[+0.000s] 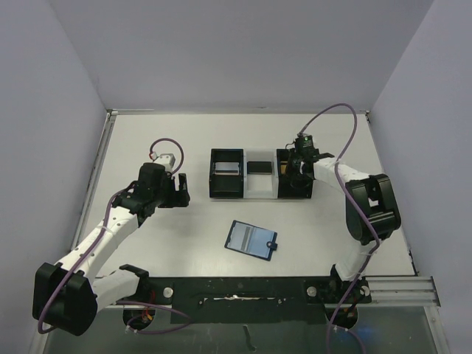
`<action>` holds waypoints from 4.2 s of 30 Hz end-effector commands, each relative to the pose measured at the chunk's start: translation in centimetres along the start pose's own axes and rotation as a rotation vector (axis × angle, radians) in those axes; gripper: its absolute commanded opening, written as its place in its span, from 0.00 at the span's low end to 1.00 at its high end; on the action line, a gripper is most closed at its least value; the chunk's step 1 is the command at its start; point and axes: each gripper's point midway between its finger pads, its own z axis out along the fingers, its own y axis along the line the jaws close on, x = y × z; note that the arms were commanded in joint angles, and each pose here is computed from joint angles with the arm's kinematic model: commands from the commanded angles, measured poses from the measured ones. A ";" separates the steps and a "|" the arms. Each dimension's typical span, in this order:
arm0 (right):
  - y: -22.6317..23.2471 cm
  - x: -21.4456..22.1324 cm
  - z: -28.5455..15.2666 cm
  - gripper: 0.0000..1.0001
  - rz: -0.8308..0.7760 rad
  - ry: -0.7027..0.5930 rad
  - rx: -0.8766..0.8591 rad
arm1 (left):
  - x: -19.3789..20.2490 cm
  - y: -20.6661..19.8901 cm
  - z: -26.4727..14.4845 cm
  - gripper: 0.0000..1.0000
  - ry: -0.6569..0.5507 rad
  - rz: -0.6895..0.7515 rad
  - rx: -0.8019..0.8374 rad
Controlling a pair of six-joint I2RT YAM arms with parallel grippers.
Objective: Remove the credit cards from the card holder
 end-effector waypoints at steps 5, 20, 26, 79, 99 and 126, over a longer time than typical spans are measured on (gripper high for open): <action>0.3 -2.3 1.5 0.18 -0.004 -0.078 0.021 | -1.9 -0.4 -0.2 0.77 -0.060 0.002 0.013; -0.4 -2.7 2.1 0.20 -0.030 -0.108 0.051 | -1.8 -0.6 0.0 0.77 -0.051 0.003 0.027; -0.9 -2.1 2.6 0.21 -0.002 -0.087 0.081 | -1.5 -0.4 0.2 0.77 -0.037 0.002 0.014; 13.4 17.6 -9.6 0.56 0.026 -0.050 -0.071 | -2.7 -0.7 -1.2 0.77 -0.112 -0.009 0.032; 11.0 23.2 -7.6 0.64 -0.065 0.074 0.131 | -2.4 -0.6 -0.9 0.77 -0.097 -0.008 0.029; 15.7 21.6 -7.3 0.00 -0.128 0.094 -0.168 | -0.8 -3.9 -1.1 0.77 -0.030 -0.106 0.208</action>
